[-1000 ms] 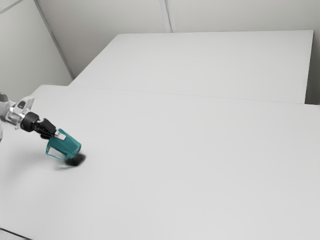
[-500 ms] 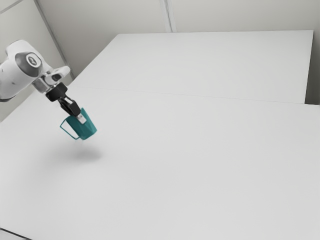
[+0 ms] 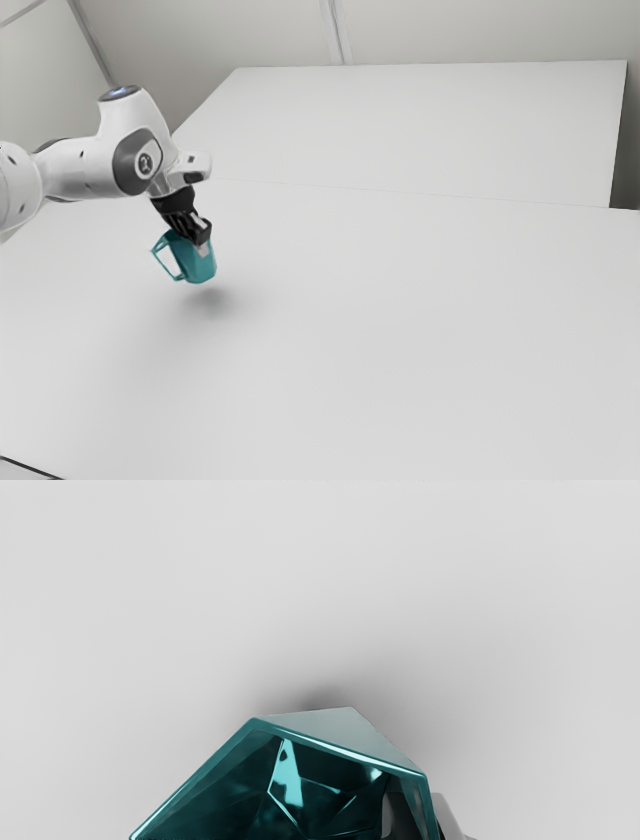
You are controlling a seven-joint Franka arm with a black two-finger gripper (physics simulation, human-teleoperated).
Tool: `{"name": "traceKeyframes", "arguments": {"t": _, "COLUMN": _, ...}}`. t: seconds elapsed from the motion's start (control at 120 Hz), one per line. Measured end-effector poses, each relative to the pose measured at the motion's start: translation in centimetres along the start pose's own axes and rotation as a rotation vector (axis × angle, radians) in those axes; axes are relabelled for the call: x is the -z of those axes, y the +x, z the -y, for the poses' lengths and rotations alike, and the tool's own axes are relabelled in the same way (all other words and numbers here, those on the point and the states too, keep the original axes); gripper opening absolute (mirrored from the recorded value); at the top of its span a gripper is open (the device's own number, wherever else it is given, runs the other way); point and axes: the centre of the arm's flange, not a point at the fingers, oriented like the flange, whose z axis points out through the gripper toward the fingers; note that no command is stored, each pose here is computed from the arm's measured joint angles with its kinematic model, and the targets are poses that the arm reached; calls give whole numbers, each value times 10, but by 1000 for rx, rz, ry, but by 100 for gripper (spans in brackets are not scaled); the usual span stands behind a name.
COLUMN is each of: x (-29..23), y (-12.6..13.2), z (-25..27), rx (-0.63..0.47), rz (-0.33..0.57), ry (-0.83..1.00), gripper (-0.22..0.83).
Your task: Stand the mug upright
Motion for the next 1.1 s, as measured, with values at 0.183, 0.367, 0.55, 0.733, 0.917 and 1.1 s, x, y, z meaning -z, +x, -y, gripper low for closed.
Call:
{"name": "traceKeyframes", "arguments": {"t": 0.183, "x": -23, "y": -7, "z": -14, "rx": 81, "rz": 13, "ry": 30, "gripper": -17}}
{"name": "traceKeyframes", "arguments": {"t": 0.367, "x": -31, "y": -5, "z": -22, "rx": 154, "rz": -2, "ry": 42, "gripper": -17}}
{"name": "traceKeyframes", "arguments": {"t": 0.55, "x": -50, "y": -3, "z": -21, "rx": 221, "rz": 11, "ry": 41, "gripper": -17}}
{"name": "traceKeyframes", "arguments": {"t": 0.733, "x": -61, "y": -1, "z": -20, "rx": 271, "rz": 17, "ry": 41, "gripper": -17}}
{"name": "traceKeyframes", "arguments": {"t": 0.917, "x": -64, "y": 1, "z": -22, "rx": 299, "rz": 16, "ry": 41, "gripper": 5}}
{"name": "traceKeyframes", "arguments": {"t": 1.1, "x": -53, "y": 2, "z": -24, "rx": 315, "rz": -3, "ry": 44, "gripper": 37}}
